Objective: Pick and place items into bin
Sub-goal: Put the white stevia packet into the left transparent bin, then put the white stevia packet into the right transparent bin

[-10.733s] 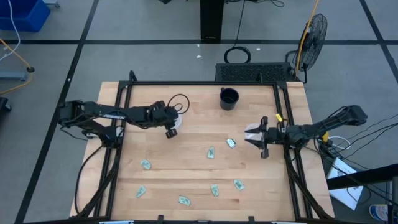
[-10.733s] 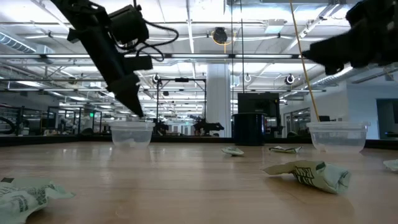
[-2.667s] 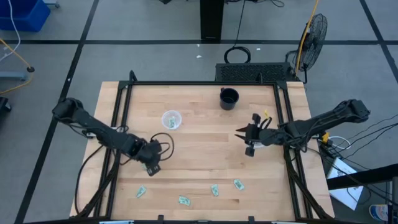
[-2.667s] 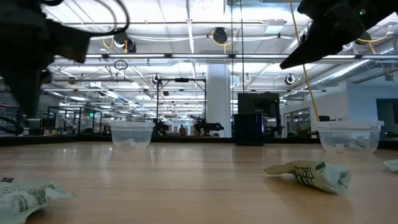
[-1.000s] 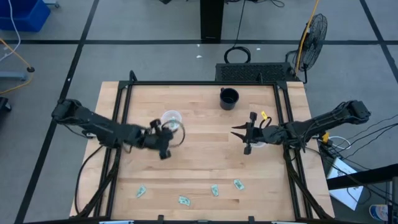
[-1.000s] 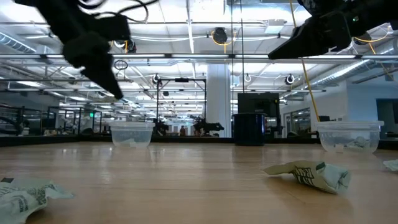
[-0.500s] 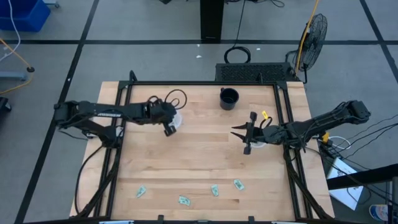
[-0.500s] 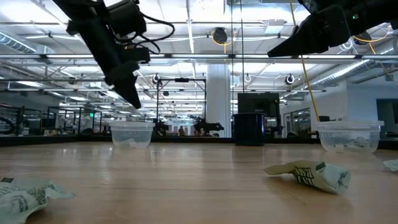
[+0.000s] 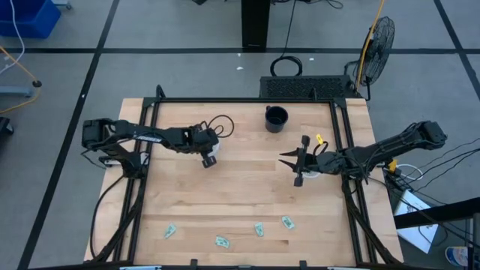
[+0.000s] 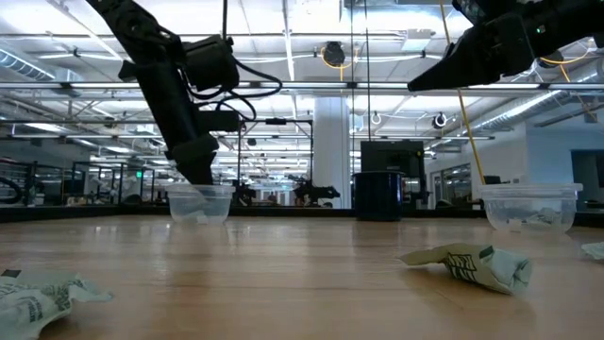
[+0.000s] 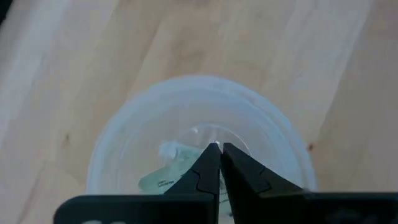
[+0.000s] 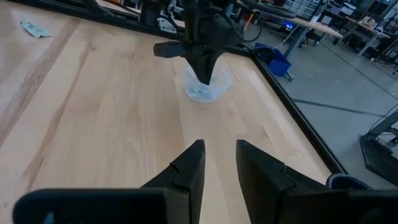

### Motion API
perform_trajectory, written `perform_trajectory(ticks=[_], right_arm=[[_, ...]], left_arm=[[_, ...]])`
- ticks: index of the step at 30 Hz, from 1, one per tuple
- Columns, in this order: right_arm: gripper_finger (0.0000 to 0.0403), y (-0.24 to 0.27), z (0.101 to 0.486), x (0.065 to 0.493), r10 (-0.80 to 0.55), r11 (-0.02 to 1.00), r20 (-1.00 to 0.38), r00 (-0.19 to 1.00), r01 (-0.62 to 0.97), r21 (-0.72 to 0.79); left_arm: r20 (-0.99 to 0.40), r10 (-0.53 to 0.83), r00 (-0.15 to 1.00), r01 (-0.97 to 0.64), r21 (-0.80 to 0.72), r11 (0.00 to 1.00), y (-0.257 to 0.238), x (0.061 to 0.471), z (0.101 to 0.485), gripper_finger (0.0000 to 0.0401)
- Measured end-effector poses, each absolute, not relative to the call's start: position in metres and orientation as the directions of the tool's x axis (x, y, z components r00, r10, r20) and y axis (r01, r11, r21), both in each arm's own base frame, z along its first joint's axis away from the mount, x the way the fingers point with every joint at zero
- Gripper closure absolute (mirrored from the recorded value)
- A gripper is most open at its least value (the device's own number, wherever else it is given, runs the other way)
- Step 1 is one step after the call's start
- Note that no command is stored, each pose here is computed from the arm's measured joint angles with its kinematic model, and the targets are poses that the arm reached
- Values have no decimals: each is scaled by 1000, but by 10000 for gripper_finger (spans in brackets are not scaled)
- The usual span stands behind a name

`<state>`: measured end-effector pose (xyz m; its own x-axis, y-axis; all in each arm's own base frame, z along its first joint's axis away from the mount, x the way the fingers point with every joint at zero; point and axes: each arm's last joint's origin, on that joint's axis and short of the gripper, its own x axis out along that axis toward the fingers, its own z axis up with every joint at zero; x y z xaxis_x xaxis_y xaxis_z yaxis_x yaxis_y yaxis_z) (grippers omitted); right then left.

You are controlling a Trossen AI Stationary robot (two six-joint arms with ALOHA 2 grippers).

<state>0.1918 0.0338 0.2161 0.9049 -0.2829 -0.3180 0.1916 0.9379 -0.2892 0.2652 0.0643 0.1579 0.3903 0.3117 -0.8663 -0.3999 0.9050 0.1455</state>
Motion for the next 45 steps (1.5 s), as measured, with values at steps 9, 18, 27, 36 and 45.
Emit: perform_trajectory(ticks=[9, 18, 27, 36, 45], right_arm=[[316, 34, 216, 192, -284, 938, -318, 905, 193, -289], [291, 34, 216, 192, -285, 940, -323, 902, 198, -277], [263, 37, 221, 194, -202, 965, -284, 937, 142, -218], [261, 52, 225, 215, 6, 996, -248, 969, -28, -87], [261, 108, 182, 240, 226, 974, -530, 817, -190, 123]], left_arm=[[-864, 319, 389, -365, 173, 915, 64, 265, 158, 339], [-817, 338, 468, -349, 180, 920, 62, 259, 182, 293], [-664, 329, 671, -295, 168, 941, 43, 246, 232, 290], [-430, 274, 860, -243, 127, 962, 21, 250, 267, 290], [-450, 232, 863, -184, 148, 972, 12, 257, 260, 290]])
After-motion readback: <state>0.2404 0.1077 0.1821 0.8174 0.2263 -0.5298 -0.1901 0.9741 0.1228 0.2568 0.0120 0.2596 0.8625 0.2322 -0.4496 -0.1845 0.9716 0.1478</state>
